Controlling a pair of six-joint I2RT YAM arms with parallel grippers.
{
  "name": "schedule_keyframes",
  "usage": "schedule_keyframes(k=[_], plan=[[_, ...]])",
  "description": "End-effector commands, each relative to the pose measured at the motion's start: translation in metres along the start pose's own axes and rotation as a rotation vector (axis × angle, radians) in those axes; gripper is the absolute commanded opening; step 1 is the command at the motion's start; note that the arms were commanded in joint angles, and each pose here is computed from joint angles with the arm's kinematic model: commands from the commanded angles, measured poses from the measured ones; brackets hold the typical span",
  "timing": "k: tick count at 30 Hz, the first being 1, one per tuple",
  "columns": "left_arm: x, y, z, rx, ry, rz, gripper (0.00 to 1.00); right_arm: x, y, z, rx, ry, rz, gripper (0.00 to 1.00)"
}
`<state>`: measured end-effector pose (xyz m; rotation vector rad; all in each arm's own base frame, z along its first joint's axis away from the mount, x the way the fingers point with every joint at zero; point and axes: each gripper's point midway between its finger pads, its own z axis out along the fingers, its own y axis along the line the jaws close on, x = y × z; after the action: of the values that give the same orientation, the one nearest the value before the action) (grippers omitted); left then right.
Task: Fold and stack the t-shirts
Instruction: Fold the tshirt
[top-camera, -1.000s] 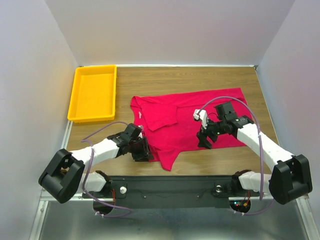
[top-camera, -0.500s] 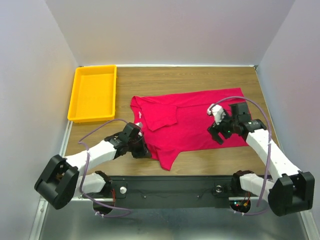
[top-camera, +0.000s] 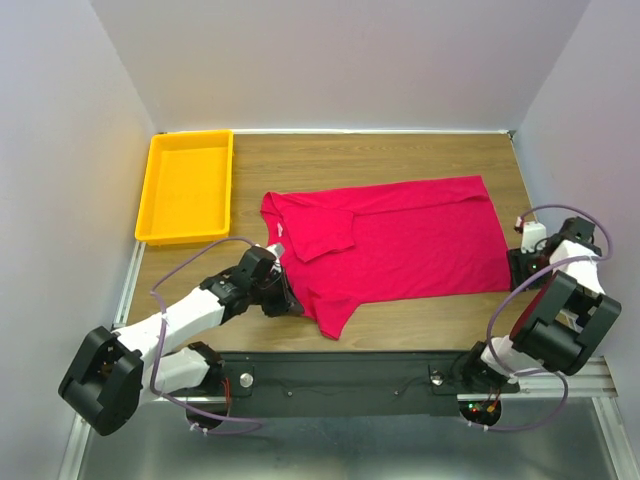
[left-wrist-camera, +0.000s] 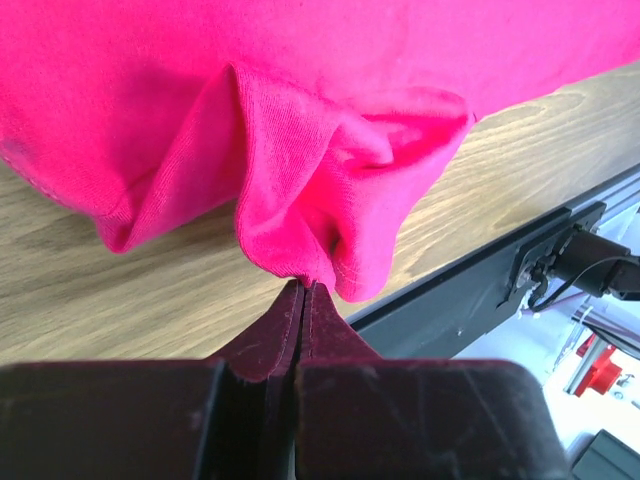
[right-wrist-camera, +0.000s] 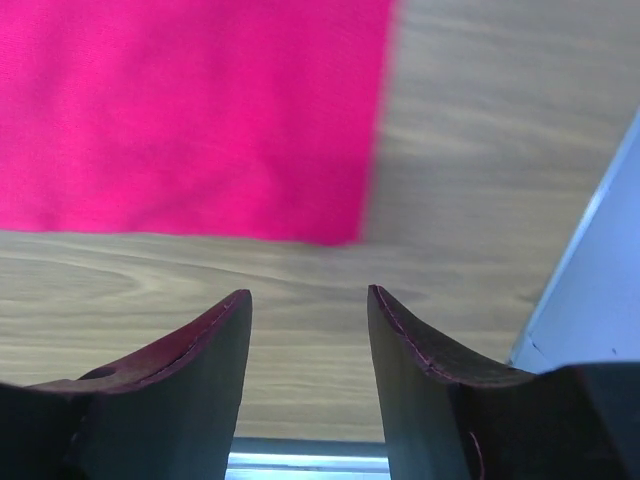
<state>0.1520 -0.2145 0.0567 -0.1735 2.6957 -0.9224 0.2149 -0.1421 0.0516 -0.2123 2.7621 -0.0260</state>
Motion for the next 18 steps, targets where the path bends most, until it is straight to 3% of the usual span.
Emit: schedule_keyframes(k=[1, 6, 18], plan=[[0.006, -0.001, -0.002, 0.021, 0.016, 0.028, 0.00, 0.000, -0.023, -0.010, 0.022, -0.028, -0.034, 0.56], [0.005, -0.001, -0.002, 0.016, 0.021, 0.037, 0.00, 0.008, -0.026, -0.004, 0.004, -0.021, -0.084, 0.57], [0.004, -0.003, -0.001, 0.014, 0.025, 0.040, 0.00, -0.014, -0.030, 0.022, -0.094, -0.086, 0.011, 0.53]])
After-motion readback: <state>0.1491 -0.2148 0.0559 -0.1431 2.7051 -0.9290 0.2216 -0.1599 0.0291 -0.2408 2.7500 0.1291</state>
